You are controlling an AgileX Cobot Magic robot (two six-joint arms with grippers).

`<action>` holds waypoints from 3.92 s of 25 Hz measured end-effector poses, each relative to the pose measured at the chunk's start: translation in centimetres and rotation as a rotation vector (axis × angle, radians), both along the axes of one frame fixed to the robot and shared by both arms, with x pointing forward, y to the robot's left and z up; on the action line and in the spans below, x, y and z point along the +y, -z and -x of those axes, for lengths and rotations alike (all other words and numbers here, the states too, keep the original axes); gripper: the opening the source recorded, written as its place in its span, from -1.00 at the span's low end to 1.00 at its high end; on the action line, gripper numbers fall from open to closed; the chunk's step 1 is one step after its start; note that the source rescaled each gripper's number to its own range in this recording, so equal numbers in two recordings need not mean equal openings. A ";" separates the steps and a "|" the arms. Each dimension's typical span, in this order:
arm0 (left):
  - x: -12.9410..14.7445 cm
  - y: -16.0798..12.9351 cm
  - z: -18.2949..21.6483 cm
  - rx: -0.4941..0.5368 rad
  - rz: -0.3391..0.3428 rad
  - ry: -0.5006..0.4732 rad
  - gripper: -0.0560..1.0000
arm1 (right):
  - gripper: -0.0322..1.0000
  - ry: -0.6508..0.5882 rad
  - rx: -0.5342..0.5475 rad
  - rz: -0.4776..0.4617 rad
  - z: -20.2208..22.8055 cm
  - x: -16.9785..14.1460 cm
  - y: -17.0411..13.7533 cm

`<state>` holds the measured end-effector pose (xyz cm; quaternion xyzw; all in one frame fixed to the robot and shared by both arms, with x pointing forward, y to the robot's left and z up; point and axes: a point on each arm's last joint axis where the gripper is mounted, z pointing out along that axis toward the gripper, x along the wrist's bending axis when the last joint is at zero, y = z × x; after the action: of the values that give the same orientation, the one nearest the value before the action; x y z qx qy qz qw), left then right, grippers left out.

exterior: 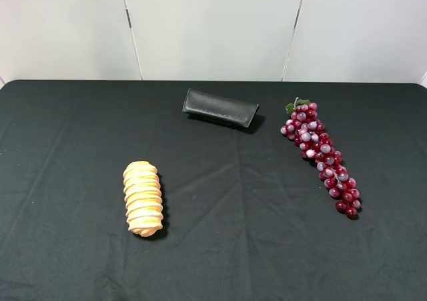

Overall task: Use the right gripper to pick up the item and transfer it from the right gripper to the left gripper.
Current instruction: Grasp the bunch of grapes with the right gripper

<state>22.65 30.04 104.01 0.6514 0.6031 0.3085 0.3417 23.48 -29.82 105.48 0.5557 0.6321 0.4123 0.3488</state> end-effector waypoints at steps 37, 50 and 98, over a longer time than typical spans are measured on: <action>0.0 0.0 0.0 0.000 0.000 0.000 0.98 | 1.00 -0.032 0.076 -0.040 -1.6 0.7 -2.5; 0.0 0.0 0.0 0.000 0.000 0.000 0.98 | 1.00 -0.148 0.381 0.118 -13.0 2.9 -6.9; 0.0 0.0 0.0 0.000 -0.001 -0.001 0.98 | 1.00 -0.161 0.966 0.347 -29.9 7.9 15.7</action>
<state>22.65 30.05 104.01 0.6513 0.6031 0.3090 0.3414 53.41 -21.92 89.79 0.5662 0.8208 0.0232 0.0716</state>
